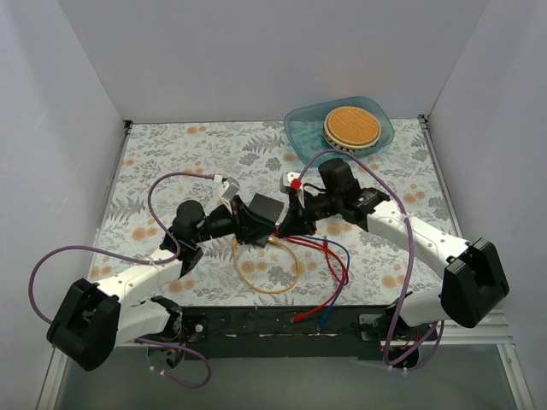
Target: Insert the plug into the switch port
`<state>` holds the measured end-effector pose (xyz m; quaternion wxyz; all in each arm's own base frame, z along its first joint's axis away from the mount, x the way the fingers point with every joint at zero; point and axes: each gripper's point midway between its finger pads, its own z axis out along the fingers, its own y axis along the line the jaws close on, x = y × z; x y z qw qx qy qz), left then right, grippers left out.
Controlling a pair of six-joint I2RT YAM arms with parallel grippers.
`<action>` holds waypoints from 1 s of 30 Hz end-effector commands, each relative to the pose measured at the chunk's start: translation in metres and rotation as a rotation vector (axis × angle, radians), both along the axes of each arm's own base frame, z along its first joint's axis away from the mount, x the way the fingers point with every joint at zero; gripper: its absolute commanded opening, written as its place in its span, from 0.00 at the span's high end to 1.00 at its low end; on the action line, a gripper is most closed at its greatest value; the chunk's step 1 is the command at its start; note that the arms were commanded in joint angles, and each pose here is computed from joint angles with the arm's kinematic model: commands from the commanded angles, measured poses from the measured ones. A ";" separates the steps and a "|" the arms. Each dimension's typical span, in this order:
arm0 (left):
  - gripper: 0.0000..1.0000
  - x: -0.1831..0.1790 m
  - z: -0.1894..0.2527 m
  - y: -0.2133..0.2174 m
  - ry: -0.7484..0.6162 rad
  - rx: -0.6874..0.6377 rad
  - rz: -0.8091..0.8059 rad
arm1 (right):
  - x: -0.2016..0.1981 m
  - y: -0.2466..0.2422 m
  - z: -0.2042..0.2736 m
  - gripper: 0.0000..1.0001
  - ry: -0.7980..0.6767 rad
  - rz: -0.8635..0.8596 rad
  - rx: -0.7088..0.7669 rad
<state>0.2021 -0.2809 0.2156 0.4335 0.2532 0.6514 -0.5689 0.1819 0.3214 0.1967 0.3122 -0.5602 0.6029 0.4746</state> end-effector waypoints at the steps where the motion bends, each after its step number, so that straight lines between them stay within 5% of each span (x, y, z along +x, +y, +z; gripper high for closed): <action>1: 0.79 0.001 0.016 -0.006 -0.033 -0.019 -0.026 | 0.004 0.006 0.024 0.99 -0.027 0.016 0.054; 5: 1.00 0.001 0.018 -0.008 -0.029 -0.018 -0.029 | 0.006 0.007 0.028 0.99 -0.034 0.005 0.062; 8: 1.00 0.002 0.021 -0.007 -0.029 -0.024 -0.017 | 0.009 0.008 0.030 0.92 -0.034 -0.017 0.059; 12: 1.00 0.015 0.026 -0.004 0.000 -0.032 0.068 | 0.024 0.007 0.031 0.56 -0.035 -0.115 0.029; 15: 1.00 0.029 0.028 -0.002 0.056 -0.034 0.148 | 0.036 0.004 0.035 0.43 -0.060 -0.211 0.018; 30: 1.00 0.056 0.034 0.003 0.189 0.009 0.293 | 0.041 0.015 0.047 0.39 -0.414 -0.487 -0.039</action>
